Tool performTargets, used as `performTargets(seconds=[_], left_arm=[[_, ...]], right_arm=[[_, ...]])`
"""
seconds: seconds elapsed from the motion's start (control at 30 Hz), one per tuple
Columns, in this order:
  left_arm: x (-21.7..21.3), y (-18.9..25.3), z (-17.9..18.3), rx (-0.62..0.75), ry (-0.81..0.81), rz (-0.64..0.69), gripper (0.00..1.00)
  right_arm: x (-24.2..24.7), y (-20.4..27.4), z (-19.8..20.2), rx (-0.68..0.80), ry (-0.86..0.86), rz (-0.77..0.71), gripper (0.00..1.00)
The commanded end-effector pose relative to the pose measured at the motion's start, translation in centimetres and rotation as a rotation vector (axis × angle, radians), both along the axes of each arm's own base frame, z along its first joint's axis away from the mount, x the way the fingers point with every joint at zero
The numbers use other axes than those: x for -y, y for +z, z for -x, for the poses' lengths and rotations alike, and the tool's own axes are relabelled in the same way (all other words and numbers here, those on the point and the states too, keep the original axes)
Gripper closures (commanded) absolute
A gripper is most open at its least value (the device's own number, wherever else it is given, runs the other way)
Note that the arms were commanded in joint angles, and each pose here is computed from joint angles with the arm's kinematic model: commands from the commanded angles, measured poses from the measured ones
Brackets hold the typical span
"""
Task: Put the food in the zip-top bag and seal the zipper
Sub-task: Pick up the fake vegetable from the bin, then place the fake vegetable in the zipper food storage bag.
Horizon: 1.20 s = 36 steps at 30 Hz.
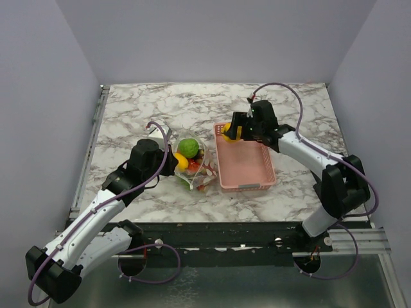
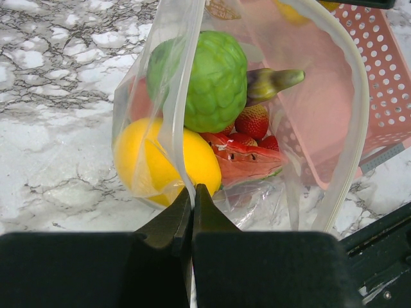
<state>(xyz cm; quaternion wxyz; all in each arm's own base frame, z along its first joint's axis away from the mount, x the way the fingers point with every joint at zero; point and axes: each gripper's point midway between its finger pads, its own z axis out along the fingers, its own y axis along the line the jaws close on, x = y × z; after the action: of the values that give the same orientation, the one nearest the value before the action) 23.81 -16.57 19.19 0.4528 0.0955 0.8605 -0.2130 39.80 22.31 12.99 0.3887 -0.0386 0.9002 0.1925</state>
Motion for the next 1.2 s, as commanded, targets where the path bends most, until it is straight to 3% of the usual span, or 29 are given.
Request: performTargets(seconds=[0.0, 0.47, 0.8, 1.17], left_arm=[[0.3, 0.5, 0.1, 0.016, -0.018, 0.015, 1.00], [0.2, 0.7, 0.2, 0.024, -0.017, 0.023, 1.00], [0.3, 0.8, 0.2, 0.026, -0.017, 0.026, 1.00], [0.6, 0.7, 0.5, 0.017, -0.041, 0.036, 1.00]], right_arm=[[0.9, 2.4, 2.5, 0.022, 0.051, 0.006, 0.48], [-2.9, 14.1, 10.2, 0.276, 0.358, -0.081, 0.52], [-8.7, 19.6, 15.7, 0.359, 0.555, -0.123, 0.53], [-13.3, 17.9, 17.2, 0.257, 0.705, -0.079, 0.53]])
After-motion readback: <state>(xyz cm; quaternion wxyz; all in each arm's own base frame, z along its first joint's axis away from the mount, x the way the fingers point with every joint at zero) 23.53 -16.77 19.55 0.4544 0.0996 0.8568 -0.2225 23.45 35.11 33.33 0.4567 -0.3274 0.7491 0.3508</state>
